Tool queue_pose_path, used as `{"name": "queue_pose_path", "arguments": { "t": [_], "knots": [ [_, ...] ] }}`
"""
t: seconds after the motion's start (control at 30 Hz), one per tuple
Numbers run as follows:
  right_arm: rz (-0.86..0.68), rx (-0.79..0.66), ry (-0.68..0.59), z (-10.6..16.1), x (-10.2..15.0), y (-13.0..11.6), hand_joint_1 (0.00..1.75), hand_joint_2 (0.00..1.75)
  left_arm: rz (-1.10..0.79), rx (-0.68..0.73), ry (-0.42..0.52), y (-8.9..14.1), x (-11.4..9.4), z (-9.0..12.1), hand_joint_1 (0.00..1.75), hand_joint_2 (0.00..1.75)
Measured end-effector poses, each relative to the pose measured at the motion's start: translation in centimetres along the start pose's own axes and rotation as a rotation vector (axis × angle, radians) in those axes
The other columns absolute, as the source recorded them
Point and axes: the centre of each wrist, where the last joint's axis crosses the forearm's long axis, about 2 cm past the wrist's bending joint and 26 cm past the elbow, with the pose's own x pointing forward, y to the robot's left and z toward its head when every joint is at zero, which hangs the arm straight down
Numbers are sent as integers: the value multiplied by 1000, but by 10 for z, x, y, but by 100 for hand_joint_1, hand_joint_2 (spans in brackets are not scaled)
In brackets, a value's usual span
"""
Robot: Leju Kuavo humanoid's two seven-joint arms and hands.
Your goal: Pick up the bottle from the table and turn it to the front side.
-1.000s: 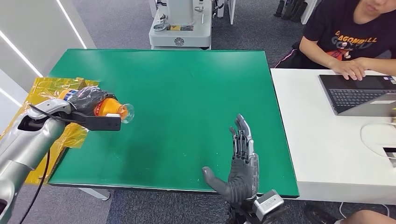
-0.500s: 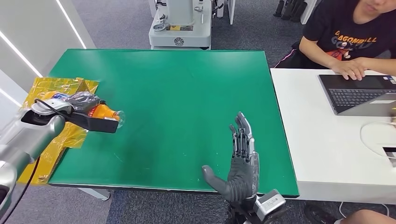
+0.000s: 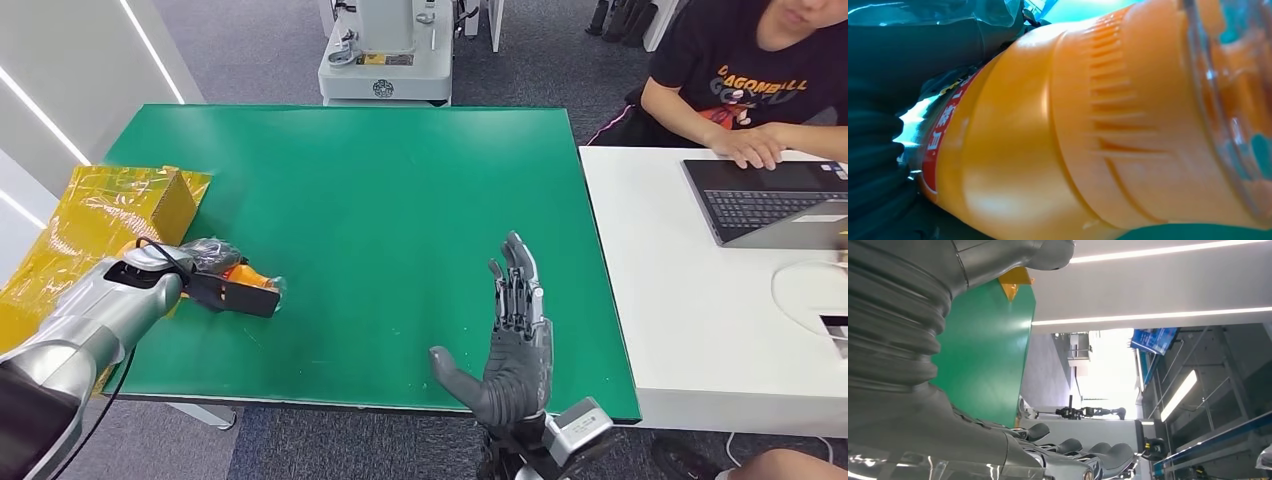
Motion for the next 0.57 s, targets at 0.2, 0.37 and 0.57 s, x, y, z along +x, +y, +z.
{"name": "queue_pose_path", "arguments": {
  "t": [0.2, 0.37, 0.57],
  "knots": [
    [-1, -1, 10, 2, 0, 0, 0, 175, 21, 23, 18, -19, 12, -7, 175, 175],
    [-15, 4, 20, 4, 0, 1, 0, 175, 26, 136, 22, -35, 13, -8, 175, 175],
    [-20, 10, 24, 5, 0, 1, 0, 175, 34, 154, 54, -46, 11, -9, 175, 175]
  ]
}}
